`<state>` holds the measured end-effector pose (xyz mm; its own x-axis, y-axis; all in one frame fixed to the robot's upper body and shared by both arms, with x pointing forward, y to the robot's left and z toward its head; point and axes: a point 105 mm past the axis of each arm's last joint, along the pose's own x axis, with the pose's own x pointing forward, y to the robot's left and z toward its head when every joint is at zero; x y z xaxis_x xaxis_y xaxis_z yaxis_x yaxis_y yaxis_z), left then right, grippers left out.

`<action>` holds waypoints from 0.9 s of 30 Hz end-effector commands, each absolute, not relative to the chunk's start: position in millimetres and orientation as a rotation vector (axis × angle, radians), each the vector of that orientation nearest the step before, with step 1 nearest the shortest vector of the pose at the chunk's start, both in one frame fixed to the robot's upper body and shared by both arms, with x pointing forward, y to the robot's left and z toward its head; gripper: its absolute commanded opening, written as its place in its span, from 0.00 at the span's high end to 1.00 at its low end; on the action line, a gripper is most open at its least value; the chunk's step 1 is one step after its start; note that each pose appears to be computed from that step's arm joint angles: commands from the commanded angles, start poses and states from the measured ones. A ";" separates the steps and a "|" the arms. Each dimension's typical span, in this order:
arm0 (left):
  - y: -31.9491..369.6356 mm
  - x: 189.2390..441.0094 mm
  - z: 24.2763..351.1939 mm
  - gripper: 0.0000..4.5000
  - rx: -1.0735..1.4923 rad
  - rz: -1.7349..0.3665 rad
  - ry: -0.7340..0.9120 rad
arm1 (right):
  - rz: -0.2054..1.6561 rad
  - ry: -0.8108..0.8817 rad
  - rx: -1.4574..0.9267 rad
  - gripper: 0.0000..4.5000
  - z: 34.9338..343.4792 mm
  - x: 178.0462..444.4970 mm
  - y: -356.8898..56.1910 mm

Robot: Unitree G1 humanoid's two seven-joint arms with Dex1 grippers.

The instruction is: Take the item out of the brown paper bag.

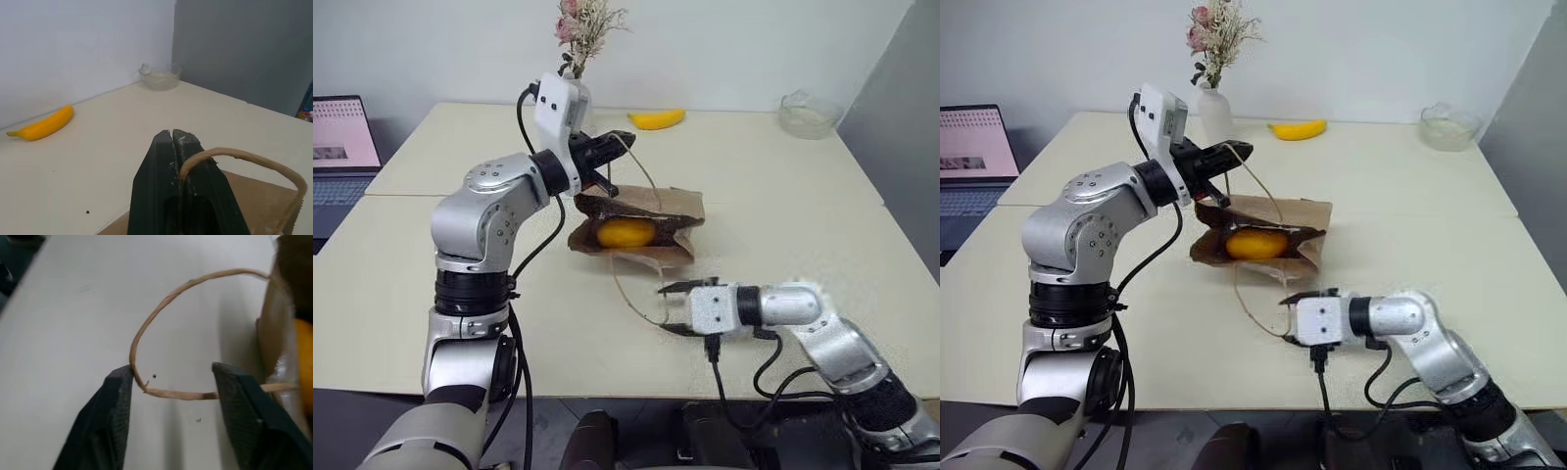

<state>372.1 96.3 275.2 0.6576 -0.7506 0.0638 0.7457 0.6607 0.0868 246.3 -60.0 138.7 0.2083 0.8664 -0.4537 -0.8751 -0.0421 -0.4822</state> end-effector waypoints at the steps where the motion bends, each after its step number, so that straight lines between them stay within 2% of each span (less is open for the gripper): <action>1: 92.9 361.5 290.8 1.00 0.033 -0.890 -0.148 | 1.473 0.037 -0.723 0.33 167.4 230.5 -68.8; 4: 89.0 357.1 295.0 1.00 -0.001 -0.925 -0.150 | 1.478 0.070 -0.623 0.33 184.1 226.9 -74.4; 9: 83.1 347.2 304.2 1.00 -0.075 -1.010 -0.140 | 1.391 -0.021 -0.572 0.33 208.7 236.6 -57.0; 20: 92.4 351.4 308.8 1.00 -0.091 -1.001 -0.126 | 1.155 -0.108 -0.752 0.33 196.3 285.7 17.7; 23: 97.3 351.9 306.3 1.00 -0.071 -0.992 -0.117 | 1.078 -0.134 -0.870 0.19 190.2 303.7 21.8; 25: 99.0 351.6 305.3 1.00 -0.067 -0.991 -0.114 | 1.046 -0.144 -0.996 0.03 182.4 315.1 18.9; 27: 99.8 351.5 304.8 1.00 -0.065 -0.991 -0.113 | 1.036 -0.146 -1.085 0.01 175.5 322.3 16.4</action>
<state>356.6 97.7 294.1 0.5578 -0.8253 0.0881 0.8296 0.5575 -0.0301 320.2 13.7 167.6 0.5346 0.7487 -0.3920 -0.6838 0.1106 -0.7213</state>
